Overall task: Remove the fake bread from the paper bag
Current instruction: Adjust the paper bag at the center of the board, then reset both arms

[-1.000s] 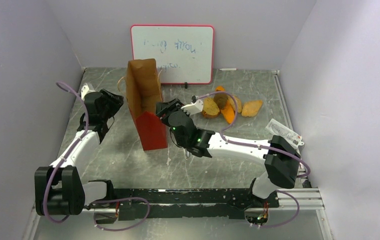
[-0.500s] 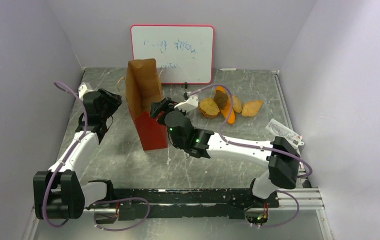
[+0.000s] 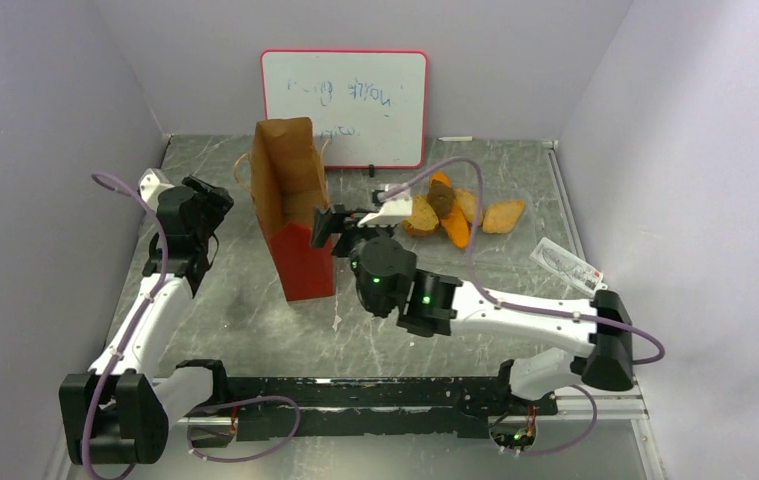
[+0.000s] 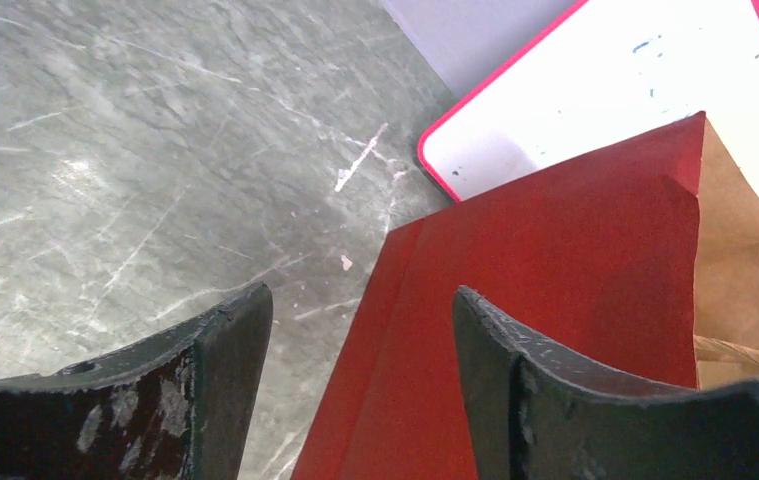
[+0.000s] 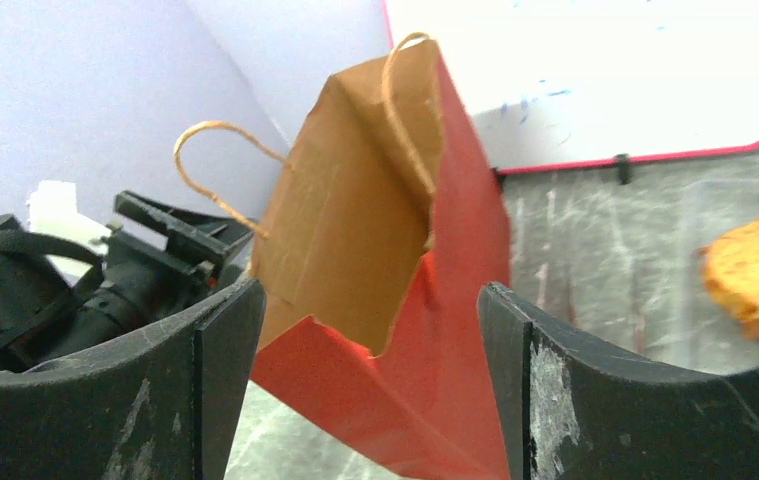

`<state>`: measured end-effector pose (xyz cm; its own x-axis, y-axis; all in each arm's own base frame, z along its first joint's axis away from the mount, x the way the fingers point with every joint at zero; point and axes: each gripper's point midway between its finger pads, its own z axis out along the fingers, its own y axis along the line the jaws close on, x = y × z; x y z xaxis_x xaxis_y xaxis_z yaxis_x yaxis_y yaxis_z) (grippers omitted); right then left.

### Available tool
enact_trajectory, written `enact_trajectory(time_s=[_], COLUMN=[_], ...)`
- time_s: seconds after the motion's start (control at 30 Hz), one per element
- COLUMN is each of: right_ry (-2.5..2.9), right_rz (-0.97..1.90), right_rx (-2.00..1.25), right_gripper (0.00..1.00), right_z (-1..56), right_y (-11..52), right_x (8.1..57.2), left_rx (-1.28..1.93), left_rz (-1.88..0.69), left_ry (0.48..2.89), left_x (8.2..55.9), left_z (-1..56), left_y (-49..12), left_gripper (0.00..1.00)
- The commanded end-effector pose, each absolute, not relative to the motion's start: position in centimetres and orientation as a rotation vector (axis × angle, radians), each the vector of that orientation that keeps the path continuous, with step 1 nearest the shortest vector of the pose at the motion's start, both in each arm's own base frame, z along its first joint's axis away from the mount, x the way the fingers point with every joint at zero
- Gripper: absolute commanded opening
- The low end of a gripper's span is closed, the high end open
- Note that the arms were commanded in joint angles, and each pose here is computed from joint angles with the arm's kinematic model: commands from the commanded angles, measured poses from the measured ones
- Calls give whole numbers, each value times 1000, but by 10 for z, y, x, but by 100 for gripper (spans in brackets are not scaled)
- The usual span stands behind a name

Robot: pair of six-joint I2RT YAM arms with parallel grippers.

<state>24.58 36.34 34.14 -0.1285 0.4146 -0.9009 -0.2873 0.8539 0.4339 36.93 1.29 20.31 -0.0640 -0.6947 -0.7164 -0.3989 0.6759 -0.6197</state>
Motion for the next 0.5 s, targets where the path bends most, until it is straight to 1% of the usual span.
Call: enact_trajectory(time_s=[0.0, 0.1, 0.13, 0.2, 0.3, 0.47], right_ry=[1547, 1542, 1539, 1522, 1508, 1521], right_rz=[381, 284, 256, 199, 46, -98], right_rx=[117, 149, 164, 207, 252, 416], right_gripper=[79, 80, 82, 98, 100, 100], right_z=[358, 362, 362, 362, 346, 310], right_y=[303, 267, 254, 227, 183, 102], right_x=[247, 244, 242, 240, 248, 299], left_rx=[-895, -883, -882, -877, -869, -845], left_rz=[-220, -208, -205, -197, -178, -123], left_ry=[1638, 1649, 1652, 1654, 1650, 1638], left_x=[367, 368, 368, 369, 370, 375], left_z=[222, 221, 220, 221, 221, 220], left_y=[28, 28, 28, 29, 32, 41], left_gripper=[63, 66, 67, 69, 72, 74])
